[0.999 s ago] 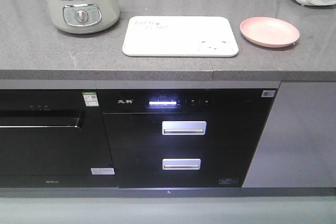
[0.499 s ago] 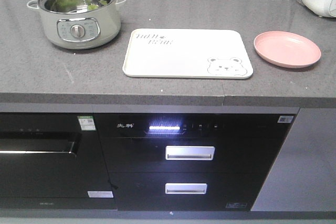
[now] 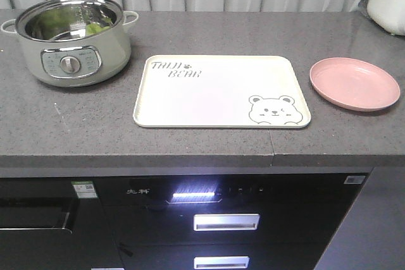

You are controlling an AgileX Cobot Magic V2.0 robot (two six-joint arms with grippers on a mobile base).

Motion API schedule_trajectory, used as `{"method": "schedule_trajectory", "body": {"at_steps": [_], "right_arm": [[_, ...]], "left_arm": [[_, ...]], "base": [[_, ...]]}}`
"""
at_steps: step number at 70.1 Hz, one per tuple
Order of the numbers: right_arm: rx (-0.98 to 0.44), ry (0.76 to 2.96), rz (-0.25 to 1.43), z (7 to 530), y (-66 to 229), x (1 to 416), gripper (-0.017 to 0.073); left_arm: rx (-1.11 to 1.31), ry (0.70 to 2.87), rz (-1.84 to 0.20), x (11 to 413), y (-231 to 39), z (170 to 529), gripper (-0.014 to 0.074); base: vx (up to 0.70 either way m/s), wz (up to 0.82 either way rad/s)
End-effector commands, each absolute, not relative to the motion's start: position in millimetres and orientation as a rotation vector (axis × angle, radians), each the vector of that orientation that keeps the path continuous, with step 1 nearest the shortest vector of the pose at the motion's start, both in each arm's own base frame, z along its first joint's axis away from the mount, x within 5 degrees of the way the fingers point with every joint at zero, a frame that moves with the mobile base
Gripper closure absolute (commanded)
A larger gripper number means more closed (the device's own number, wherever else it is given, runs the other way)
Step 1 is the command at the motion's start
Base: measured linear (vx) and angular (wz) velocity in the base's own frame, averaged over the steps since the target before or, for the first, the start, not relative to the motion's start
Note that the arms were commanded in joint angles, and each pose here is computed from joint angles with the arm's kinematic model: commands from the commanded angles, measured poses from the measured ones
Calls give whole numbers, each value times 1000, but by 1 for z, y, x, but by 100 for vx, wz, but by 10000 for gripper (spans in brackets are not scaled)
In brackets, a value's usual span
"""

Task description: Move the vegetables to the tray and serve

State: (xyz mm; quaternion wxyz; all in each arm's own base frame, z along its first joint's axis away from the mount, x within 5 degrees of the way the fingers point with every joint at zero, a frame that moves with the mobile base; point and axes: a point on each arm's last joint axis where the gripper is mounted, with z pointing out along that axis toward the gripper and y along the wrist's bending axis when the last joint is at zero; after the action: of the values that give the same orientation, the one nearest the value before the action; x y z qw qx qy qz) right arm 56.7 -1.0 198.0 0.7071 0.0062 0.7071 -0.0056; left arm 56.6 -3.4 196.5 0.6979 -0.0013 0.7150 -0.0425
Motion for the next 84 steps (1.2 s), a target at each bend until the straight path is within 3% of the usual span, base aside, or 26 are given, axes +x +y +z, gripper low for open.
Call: {"method": "schedule_trajectory", "body": {"at_steps": [1,84], "right_arm": [[6,1501,-30,200,-1,57,565],[6,1501,-30,200,-1,57,565]], "left_arm": [[-11,1529,-104,56,-3,195,599],[-11,1529,-104,56,-3,195,599]], "base": [[19,-3],[13,-1]]}}
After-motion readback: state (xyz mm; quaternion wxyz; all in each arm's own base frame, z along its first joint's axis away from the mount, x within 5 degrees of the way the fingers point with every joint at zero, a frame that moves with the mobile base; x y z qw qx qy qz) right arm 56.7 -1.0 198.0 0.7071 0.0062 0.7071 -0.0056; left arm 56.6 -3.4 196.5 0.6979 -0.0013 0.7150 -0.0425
